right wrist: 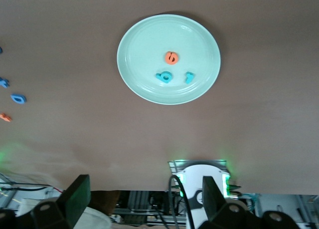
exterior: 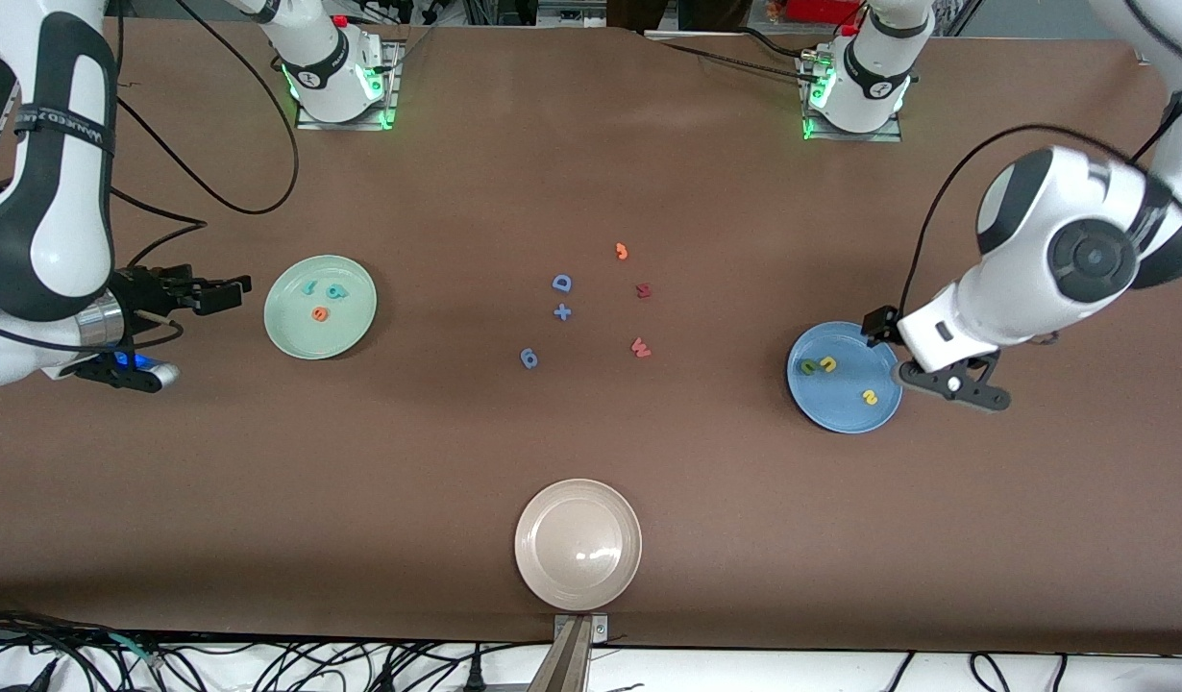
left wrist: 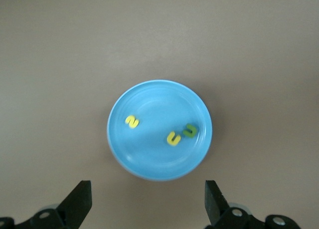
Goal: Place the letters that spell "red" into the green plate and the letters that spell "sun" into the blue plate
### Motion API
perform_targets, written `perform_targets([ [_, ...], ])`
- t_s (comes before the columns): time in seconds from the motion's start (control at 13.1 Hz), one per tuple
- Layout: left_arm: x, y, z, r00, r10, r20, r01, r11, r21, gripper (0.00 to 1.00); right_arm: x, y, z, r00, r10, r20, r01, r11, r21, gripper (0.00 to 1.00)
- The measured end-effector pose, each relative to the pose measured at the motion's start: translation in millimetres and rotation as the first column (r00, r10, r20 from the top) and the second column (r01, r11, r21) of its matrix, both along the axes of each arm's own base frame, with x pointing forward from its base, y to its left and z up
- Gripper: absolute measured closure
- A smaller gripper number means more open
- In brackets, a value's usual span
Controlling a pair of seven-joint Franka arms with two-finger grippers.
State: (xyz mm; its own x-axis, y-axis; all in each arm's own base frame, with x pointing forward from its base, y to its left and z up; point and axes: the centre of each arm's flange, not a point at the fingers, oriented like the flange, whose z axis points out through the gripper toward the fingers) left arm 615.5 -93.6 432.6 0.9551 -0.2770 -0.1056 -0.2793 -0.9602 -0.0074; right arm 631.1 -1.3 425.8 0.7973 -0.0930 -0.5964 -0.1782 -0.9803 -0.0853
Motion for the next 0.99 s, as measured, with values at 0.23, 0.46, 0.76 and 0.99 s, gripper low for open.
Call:
perform_targets([
  [0.23, -8.0, 6.4, 72.0, 0.999, 0.046, -0.019, -0.046, 0.999, 0.000, 0.00, -4.7, -7.2, 31.3, 0.997, 0.023, 0.068, -0.022, 1.000, -0.017, 0.00],
  [0.46, -12.1, 13.6, 112.2, 0.997, 0.071, 0.029, -0.071, 0.997, 0.025, 0.00, -18.3, -13.7, 51.2, 0.992, 0.022, 0.124, -0.017, 0.999, -0.034, 0.00],
  [0.76, -26.2, 17.0, 148.7, 0.986, 0.151, 0.070, -0.150, 0.988, -0.020, 0.00, -40.8, -11.6, 79.2, 0.945, 0.011, 0.326, -0.003, 1.000, -0.027, 0.00],
  [0.99, -34.1, 55.7, 174.0, 0.965, 0.240, 0.102, -0.235, 0.970, -0.056, 0.00, -47.9, 0.6, 118.3, 0.866, 0.105, 0.488, -0.058, 0.992, -0.111, 0.00],
])
